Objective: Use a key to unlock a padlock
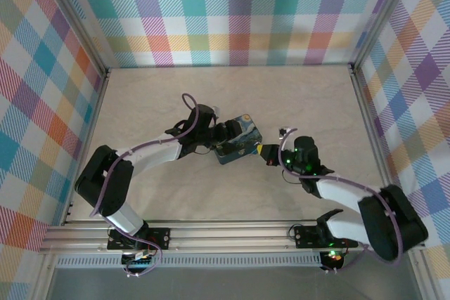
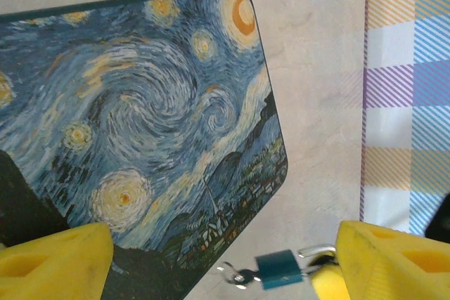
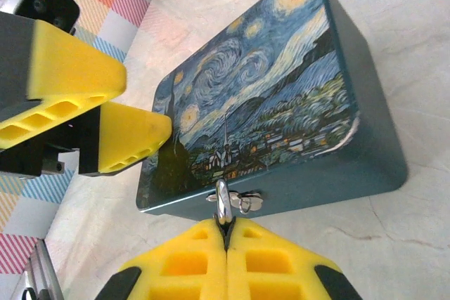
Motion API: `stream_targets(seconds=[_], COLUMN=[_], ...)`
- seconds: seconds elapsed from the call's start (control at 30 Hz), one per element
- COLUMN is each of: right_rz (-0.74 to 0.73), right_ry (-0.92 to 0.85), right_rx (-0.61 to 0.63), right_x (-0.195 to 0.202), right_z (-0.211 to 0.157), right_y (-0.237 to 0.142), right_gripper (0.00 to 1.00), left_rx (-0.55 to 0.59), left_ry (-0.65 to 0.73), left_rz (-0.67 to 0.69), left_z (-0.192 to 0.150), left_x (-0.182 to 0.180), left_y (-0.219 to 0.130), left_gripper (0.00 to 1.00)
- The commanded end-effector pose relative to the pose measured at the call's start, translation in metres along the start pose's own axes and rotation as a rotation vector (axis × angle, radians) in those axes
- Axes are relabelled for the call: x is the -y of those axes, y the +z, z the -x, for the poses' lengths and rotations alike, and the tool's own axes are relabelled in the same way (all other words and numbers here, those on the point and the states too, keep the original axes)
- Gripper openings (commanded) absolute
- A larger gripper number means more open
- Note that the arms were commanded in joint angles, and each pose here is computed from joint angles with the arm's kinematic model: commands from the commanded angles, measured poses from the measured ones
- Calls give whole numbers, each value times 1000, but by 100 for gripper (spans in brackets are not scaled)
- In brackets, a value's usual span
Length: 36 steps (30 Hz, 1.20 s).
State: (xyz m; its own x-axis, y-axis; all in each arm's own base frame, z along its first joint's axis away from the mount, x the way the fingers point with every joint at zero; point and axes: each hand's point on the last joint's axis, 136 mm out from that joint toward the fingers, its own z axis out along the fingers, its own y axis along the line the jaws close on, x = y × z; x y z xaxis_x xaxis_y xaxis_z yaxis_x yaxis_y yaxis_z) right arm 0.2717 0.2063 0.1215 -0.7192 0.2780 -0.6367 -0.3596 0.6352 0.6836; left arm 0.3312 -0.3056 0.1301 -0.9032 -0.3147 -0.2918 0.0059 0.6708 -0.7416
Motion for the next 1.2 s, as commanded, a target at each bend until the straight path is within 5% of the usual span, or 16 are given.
stream_targets(seconds=[0.0, 0.83, 1.17], right_rz=[-67, -127, -104], right_ry=[-46, 4, 78], right_rx=[-67, -164, -242], right_x=[6, -22, -43], right_z=[-11, -17, -22], right_y=[-14, -70, -89], right_gripper=[0, 1, 1], left_rx=[4, 457, 480], left_ry=[2, 95, 148], left_rz=[44, 115, 170], left_z=[4, 23, 19], left_x=[-5, -44, -54], left_y=[-15, -128, -147], left_gripper=[84, 99, 100])
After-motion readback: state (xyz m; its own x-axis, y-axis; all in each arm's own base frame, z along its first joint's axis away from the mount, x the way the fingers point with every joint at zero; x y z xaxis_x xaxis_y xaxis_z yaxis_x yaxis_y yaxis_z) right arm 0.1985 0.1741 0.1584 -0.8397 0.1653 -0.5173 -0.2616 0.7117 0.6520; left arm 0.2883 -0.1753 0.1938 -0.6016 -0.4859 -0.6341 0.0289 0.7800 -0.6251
